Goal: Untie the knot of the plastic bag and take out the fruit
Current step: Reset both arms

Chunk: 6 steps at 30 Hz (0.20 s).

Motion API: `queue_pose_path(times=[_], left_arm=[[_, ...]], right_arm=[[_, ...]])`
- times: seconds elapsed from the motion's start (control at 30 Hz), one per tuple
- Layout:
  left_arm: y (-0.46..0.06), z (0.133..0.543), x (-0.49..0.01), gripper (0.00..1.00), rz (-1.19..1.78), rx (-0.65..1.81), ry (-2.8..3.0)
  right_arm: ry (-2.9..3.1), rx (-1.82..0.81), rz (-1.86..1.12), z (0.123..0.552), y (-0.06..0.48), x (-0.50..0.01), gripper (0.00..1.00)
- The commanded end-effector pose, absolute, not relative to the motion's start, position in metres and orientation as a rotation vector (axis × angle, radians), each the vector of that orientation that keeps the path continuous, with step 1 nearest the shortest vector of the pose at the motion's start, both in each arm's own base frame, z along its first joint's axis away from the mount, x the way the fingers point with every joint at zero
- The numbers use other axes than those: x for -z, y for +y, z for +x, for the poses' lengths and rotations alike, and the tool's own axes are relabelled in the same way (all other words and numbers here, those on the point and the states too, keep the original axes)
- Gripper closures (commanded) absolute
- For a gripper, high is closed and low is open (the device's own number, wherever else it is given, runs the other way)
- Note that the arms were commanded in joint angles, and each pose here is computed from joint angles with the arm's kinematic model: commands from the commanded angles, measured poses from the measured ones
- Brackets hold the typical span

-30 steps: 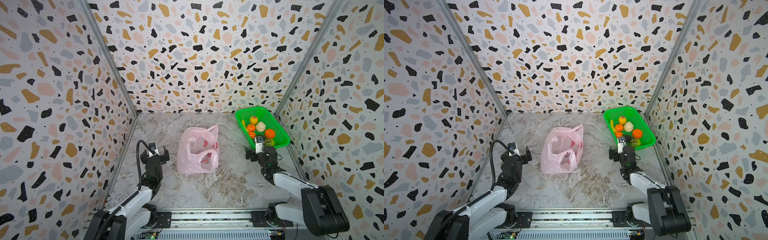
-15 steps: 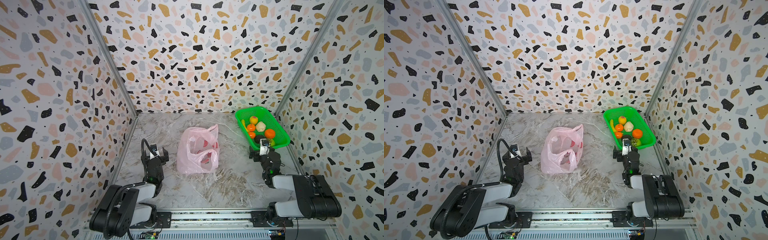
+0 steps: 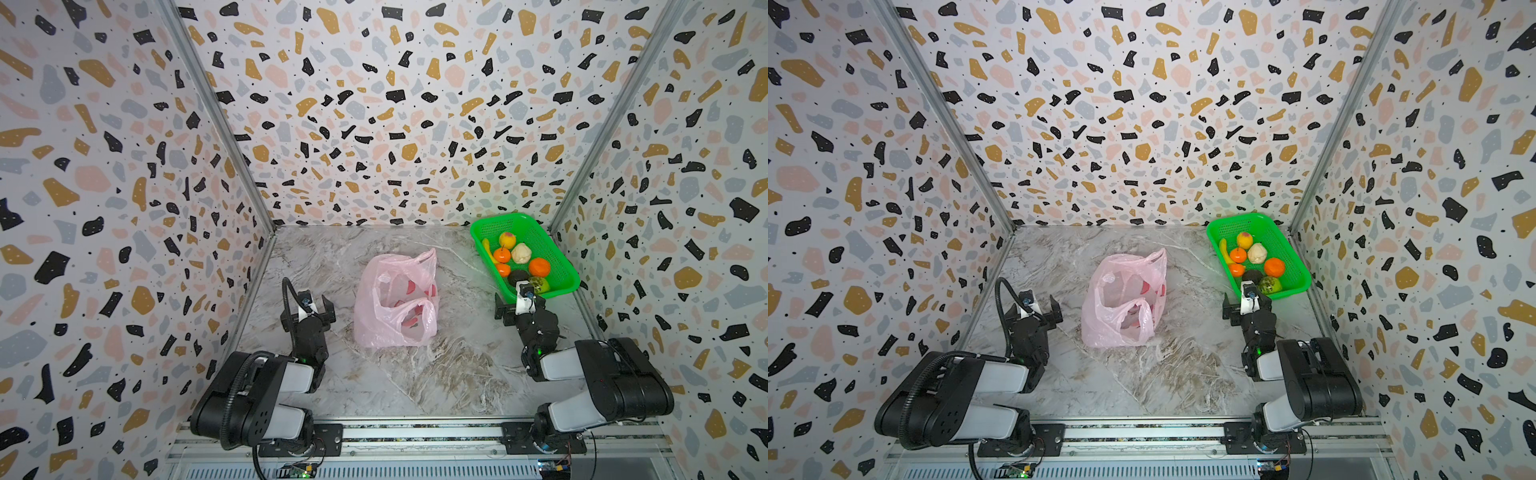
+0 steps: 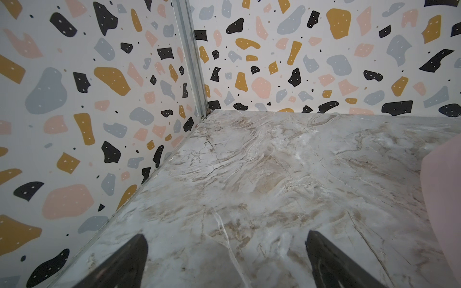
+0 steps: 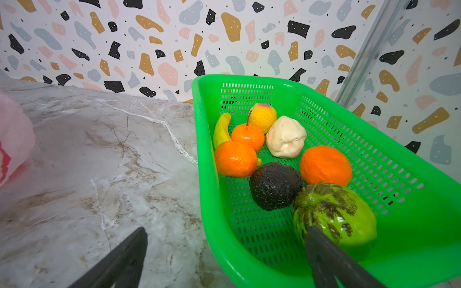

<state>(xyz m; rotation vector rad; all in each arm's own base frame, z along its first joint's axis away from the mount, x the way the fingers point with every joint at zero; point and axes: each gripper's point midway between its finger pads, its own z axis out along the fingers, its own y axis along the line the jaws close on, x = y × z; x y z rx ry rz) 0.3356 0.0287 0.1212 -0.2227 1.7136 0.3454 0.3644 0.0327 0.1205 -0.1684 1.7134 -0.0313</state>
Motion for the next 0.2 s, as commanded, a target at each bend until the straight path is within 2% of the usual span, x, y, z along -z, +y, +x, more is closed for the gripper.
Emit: queue_pose_path(times=[0.0,0.17], left_arm=[[0.0325,0.3381,-0.1374,0.00,-0.264,-0.328,1.645],[0.0326,0.3387,-0.1363,0.01,-0.263,-0.327,1.649]], right_arm=[[1.690,0.044,-0.156,0.3630,0.0317,-0.1255,0.01],[1.691,0.038,-0.153,0.3642,0.0316,-0.1258,0.01]])
